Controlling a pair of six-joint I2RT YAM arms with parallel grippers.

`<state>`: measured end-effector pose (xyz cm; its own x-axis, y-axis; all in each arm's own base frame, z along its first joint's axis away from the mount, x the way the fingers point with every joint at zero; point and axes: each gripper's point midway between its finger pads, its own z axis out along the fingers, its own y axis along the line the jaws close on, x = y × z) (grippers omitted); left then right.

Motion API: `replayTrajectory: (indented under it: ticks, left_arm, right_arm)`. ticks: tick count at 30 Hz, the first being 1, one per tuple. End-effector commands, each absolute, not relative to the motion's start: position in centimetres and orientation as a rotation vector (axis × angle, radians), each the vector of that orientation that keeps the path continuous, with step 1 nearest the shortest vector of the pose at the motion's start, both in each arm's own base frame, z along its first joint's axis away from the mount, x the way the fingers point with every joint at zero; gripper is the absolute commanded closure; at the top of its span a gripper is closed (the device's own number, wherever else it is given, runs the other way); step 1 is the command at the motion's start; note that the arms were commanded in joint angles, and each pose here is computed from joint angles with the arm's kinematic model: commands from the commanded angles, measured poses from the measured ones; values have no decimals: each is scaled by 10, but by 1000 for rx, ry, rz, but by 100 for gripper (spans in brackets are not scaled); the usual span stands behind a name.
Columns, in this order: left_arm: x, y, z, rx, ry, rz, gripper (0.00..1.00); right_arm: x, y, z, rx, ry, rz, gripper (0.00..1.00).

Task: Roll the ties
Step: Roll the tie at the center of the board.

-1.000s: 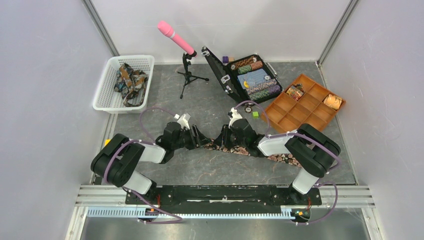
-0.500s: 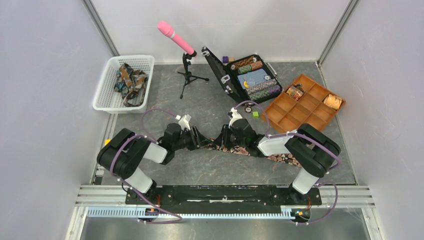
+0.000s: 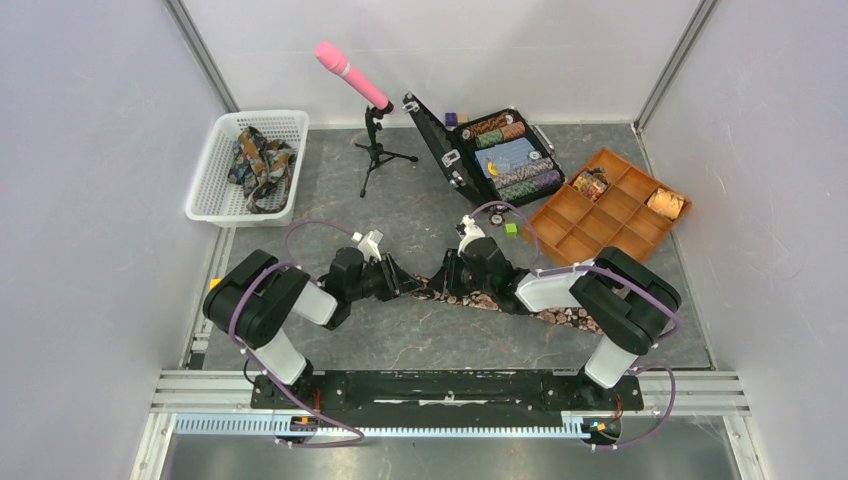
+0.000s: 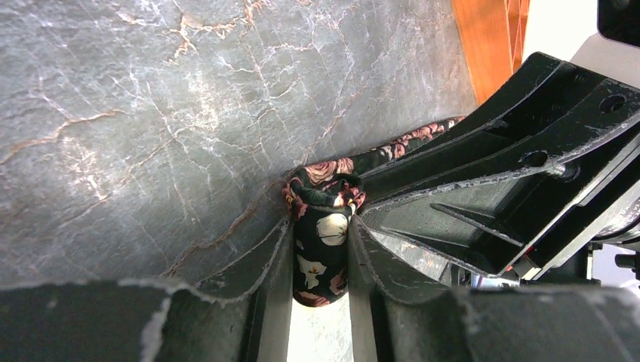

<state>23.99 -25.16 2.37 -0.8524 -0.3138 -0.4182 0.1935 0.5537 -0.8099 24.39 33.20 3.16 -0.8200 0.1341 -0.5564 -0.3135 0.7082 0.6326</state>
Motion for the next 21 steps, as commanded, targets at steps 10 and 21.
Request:
replayTrajectory:
  ticks: [10,21]
  left_arm:
    - [232,-223,20,-54,2420,-961,65]
    - [232,-200,31,131,2492,-528,66]
  right_arm:
    - [253,307,88,-195,2210,862,44]
    - [247,243,108,-127,2149,638,38]
